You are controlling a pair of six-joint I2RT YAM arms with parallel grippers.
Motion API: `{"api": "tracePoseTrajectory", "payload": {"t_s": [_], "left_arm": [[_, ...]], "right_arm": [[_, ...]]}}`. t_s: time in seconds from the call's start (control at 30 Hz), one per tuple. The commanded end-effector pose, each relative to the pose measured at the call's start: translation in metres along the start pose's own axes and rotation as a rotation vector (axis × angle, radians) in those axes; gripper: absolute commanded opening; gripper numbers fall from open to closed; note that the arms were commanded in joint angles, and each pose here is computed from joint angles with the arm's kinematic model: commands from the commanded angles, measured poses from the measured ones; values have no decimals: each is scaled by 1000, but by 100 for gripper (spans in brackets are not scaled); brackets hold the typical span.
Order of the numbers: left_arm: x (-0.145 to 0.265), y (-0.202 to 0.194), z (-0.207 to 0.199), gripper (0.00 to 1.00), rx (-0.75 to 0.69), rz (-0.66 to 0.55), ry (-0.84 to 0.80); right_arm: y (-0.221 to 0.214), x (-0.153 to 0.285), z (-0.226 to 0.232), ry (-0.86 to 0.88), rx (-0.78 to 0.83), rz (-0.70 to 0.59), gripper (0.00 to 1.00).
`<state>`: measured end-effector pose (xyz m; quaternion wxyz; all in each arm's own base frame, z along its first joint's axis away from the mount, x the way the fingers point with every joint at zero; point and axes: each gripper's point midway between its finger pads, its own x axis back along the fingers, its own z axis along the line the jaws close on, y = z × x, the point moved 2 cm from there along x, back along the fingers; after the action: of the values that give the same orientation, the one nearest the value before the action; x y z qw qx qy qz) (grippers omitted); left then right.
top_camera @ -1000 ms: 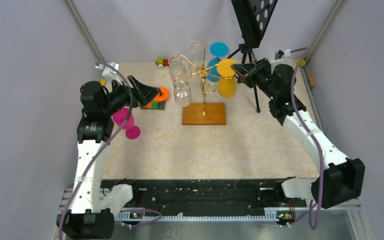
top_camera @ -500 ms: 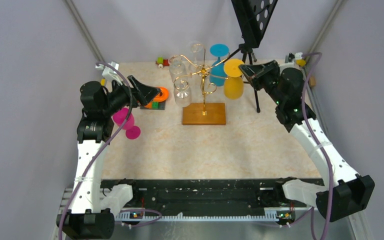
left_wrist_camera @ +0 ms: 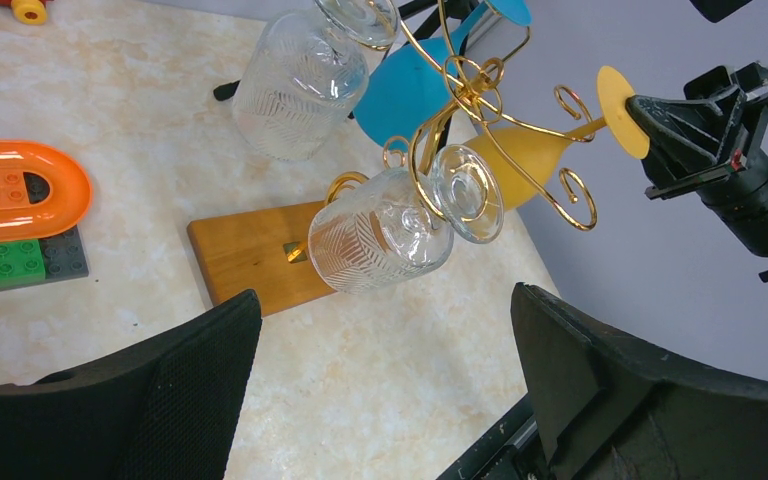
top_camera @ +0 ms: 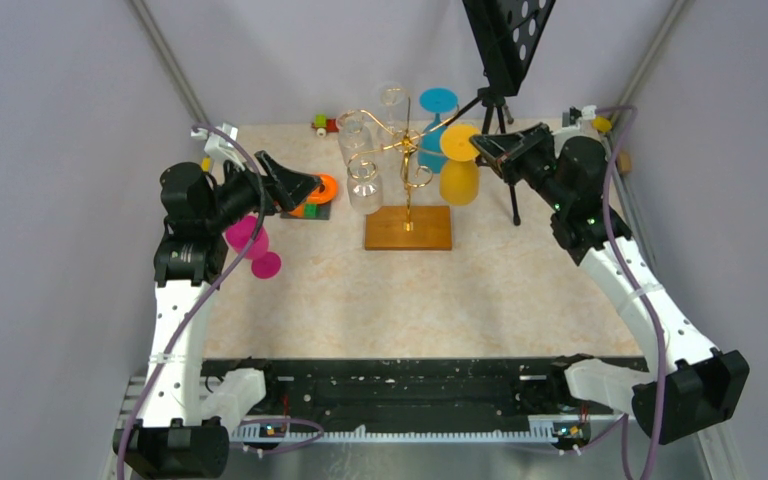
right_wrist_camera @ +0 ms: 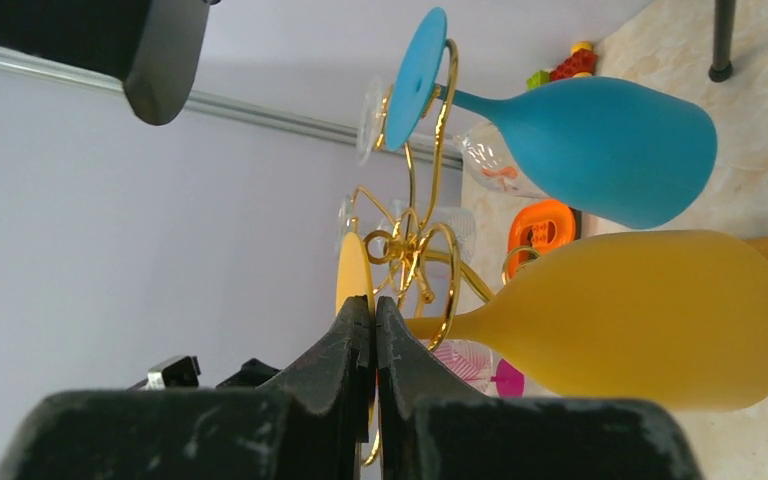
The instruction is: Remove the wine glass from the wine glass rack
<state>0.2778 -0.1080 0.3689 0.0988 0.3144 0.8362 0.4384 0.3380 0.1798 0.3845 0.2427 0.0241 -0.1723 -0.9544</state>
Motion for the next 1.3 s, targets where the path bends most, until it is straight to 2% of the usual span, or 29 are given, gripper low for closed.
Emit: {"api": "tracePoseTrajectory", "payload": {"t_s": [0.0, 0.17, 0.53, 1.27], "left_arm": [[7, 8, -12, 98, -41, -33, -29], [13, 15, -11, 98, -86, -46, 20], [12, 12, -9, 98, -80, -42, 18], [13, 10, -11, 98, -91, -33, 5]], "right_arm": [[-3, 1, 18, 103, -6, 30, 0], [-7, -2, 21, 146, -18, 47, 0], [-5, -31, 22, 172, -13, 30, 0], [27, -45, 15, 94, 20, -182, 0]]}}
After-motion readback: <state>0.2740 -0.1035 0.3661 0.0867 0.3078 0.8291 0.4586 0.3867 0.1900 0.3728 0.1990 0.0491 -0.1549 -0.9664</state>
